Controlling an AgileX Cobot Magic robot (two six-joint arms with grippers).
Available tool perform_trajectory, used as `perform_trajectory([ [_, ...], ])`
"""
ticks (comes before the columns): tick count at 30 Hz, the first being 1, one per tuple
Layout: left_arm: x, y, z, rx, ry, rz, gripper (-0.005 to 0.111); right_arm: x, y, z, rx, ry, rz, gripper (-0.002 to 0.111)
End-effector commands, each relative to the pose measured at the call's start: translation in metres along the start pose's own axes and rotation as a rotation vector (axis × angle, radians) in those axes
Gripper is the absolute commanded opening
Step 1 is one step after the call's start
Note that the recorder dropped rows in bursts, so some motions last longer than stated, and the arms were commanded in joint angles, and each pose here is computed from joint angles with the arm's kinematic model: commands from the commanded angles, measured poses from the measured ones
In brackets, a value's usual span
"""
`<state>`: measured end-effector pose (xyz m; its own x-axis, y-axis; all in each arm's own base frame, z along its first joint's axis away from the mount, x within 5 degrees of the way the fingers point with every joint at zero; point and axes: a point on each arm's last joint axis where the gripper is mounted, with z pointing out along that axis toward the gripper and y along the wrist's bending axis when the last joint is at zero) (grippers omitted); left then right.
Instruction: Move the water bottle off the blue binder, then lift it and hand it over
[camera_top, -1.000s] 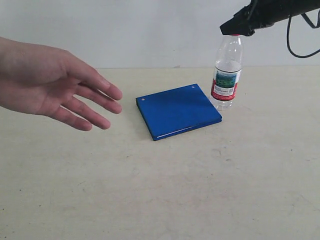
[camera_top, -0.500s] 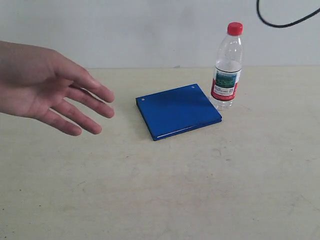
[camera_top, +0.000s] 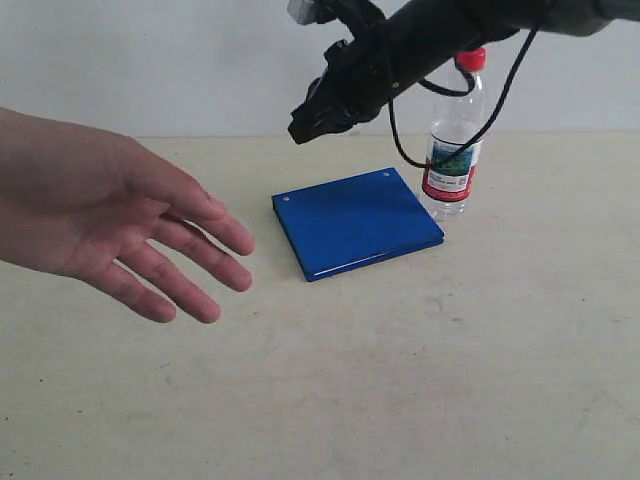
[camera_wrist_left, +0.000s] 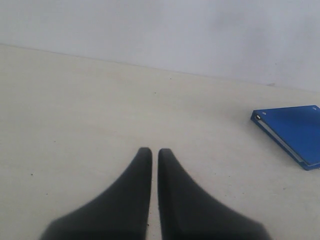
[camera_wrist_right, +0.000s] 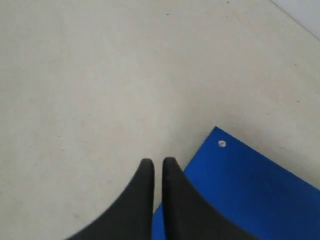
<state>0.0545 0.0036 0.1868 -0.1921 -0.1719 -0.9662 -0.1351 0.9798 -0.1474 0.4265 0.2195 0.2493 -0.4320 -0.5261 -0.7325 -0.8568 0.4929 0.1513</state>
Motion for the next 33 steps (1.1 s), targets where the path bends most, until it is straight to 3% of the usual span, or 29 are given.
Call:
perform_trajectory([
  [1,0.001,0.000,0.000,-0.003,-0.002,0.005,0.005,0.017,-0.024,0.033,0.103,-0.028,0.072,0.000],
  [13,0.001,0.000,0.000,-0.003,-0.002,0.005,0.005,0.057,-0.078,0.086,0.448,-0.099,0.044,0.000],
  [27,0.001,0.000,0.000,-0.003,-0.002,0.005,0.005,0.060,-0.100,0.114,0.472,-0.154,0.094,0.000],
  [33,0.001,0.000,0.000,-0.003,-0.002,0.005,0.005,0.068,-0.097,0.119,0.413,-0.099,0.133,0.000],
])
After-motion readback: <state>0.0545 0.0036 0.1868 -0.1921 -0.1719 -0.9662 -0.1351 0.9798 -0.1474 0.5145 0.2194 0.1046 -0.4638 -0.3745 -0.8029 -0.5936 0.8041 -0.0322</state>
